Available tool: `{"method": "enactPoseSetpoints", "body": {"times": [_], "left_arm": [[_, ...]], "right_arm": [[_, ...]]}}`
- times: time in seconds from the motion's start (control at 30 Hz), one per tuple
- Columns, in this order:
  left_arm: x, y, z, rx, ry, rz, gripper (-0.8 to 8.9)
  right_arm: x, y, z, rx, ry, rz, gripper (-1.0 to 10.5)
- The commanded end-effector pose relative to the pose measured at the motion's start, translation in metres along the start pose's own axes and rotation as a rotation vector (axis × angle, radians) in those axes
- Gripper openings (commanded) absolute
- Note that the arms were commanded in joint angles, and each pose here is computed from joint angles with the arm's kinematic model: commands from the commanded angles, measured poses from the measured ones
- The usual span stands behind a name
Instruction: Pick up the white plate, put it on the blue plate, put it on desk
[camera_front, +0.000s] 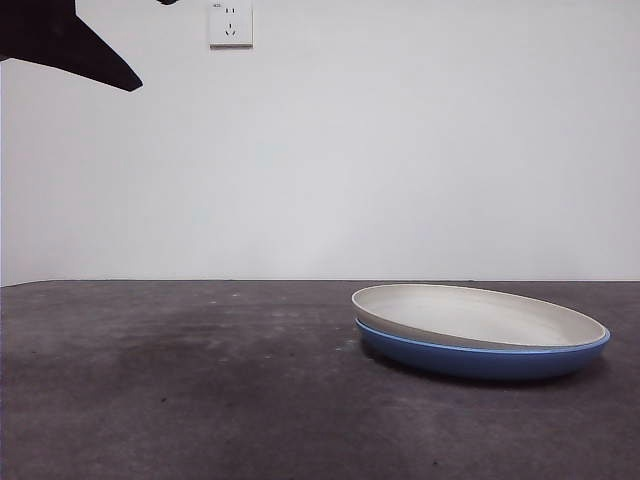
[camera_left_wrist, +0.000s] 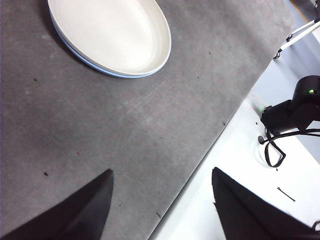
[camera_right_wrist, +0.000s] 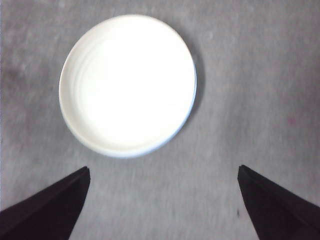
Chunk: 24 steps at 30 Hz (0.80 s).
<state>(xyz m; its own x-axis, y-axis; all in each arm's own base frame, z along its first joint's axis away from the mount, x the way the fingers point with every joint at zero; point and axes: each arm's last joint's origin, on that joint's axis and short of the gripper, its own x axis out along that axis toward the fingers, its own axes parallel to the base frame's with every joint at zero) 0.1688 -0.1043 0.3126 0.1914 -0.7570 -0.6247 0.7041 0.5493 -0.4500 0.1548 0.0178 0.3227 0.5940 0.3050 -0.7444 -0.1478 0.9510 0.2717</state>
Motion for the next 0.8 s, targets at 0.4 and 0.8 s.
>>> {"method": "enactPoseSetpoints", "body": {"times": [0.4, 0.8], "left_arm": [[0.0, -0.001, 0.002, 0.017, 0.001, -0.011, 3.08], [0.0, -0.001, 0.002, 0.016, 0.001, -0.011, 3.08]], "right_arm": [[0.102, -0.023, 0.039, 0.03, 0.148, -0.014, 4.7], [0.169, -0.043, 0.037, 0.049, 0.279, -0.022, 3.9]]}}
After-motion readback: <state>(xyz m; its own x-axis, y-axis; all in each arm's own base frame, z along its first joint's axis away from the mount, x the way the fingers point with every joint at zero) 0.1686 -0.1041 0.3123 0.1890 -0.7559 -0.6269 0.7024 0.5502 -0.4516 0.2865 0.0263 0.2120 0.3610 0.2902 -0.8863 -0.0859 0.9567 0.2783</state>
